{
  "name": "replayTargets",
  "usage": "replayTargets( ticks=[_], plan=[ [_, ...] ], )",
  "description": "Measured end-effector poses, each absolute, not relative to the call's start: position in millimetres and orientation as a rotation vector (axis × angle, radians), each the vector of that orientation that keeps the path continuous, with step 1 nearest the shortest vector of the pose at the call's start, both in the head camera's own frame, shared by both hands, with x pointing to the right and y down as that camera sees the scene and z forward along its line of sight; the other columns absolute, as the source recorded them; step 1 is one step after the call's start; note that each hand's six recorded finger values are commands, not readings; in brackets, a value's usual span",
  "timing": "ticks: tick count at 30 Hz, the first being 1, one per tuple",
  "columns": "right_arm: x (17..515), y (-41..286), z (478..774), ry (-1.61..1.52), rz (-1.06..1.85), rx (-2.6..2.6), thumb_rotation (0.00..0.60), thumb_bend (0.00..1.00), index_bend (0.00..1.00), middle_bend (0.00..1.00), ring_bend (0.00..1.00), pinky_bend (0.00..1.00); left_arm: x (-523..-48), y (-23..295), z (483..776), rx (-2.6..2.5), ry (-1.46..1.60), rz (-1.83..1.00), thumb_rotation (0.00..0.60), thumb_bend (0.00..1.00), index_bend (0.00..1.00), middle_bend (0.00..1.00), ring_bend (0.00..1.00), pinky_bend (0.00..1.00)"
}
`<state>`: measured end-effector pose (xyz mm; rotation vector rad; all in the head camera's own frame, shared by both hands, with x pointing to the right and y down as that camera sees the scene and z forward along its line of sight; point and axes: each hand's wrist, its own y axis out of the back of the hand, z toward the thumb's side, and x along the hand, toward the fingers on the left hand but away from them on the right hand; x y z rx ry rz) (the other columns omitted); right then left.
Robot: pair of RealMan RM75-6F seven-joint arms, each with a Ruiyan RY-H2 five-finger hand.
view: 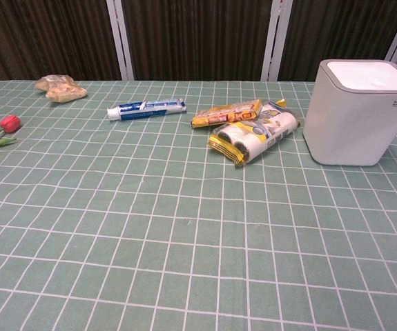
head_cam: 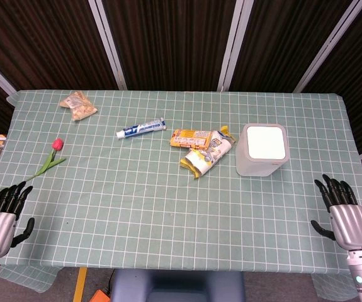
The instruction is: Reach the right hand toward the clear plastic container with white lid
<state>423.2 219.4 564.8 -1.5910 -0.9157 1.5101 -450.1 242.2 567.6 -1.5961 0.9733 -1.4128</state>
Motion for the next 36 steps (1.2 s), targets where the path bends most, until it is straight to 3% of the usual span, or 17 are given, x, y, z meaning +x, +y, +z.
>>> replayTargets(
  ticks=[3, 4, 5, 6, 7, 8, 9, 11, 14, 21, 36],
  plan=[
    [422.0, 219.1, 566.4, -0.918, 1.509, -1.607, 0.600, 0.30, 0.00, 0.02, 0.00, 0.00, -451.0, 241.5, 566.0, -1.590, 0.980, -1.410, 0.600, 0.47, 0.00, 0.00, 0.00, 0.08],
    [421.8, 218.1, 566.5, -0.925, 1.508, -1.610, 0.600, 0.30, 0.00, 0.06, 0.00, 0.00, -451.7, 241.1, 565.4, -1.588, 0.985, -1.409, 0.600, 0.47, 0.00, 0.00, 0.00, 0.08],
    [421.7, 216.1, 566.5, -0.933, 1.507, -1.609, 0.600, 0.30, 0.00, 0.17, 0.06, 0.03, -452.6, 240.7, 565.0, -1.587, 0.991, -1.410, 0.600, 0.47, 0.00, 0.00, 0.00, 0.08],
    [421.2, 213.8, 566.3, -0.938, 1.504, -1.605, 0.600, 0.30, 0.00, 0.38, 0.24, 0.17, -454.2, 240.4, 564.8, -1.585, 0.996, -1.415, 0.600, 0.47, 0.00, 0.00, 0.00, 0.08],
    [419.9, 210.4, 566.0, -0.939, 1.497, -1.599, 0.600, 0.30, 0.00, 0.59, 0.48, 0.39, -455.4, 240.2, 564.9, -1.584, 0.997, -1.420, 0.600, 0.47, 0.00, 0.00, 0.00, 0.08],
    [417.2, 204.8, 565.9, -0.937, 1.485, -1.595, 0.600, 0.30, 0.00, 0.72, 0.64, 0.55, -456.2, 240.0, 564.9, -1.585, 0.997, -1.424, 0.600, 0.47, 0.00, 0.00, 0.00, 0.08],
    [415.3, 201.4, 566.6, -0.934, 1.482, -1.598, 0.600, 0.30, 0.00, 0.89, 0.84, 0.78, -456.1, 239.5, 564.6, -1.589, 0.999, -1.424, 0.600, 0.47, 0.00, 0.00, 0.00, 0.08],
    [409.4, 193.9, 570.6, -0.912, 1.483, -1.619, 0.600, 0.30, 0.00, 0.99, 0.97, 0.94, -455.0, 239.4, 564.3, -1.594, 0.996, -1.419, 0.600, 0.47, 0.00, 0.00, 0.00, 0.08],
    [397.7, 178.0, 579.5, -0.865, 1.495, -1.661, 0.600, 0.35, 0.00, 1.00, 1.00, 1.00, -454.5, 239.7, 562.8, -1.596, 0.997, -1.412, 0.600, 0.47, 0.00, 0.00, 0.00, 0.08],
    [371.4, 138.4, 597.1, -0.781, 1.572, -1.689, 0.600, 0.55, 0.00, 1.00, 1.00, 1.00, -459.4, 238.8, 558.5, -1.584, 1.013, -1.420, 0.600, 0.48, 0.00, 0.00, 0.00, 0.08],
    [334.8, 112.1, 630.6, -0.686, 1.683, -1.783, 0.600, 0.57, 0.00, 1.00, 1.00, 1.00, -462.7, 237.3, 552.0, -1.577, 1.039, -1.408, 0.600, 0.48, 0.00, 0.00, 0.00, 0.08]
  ],
)
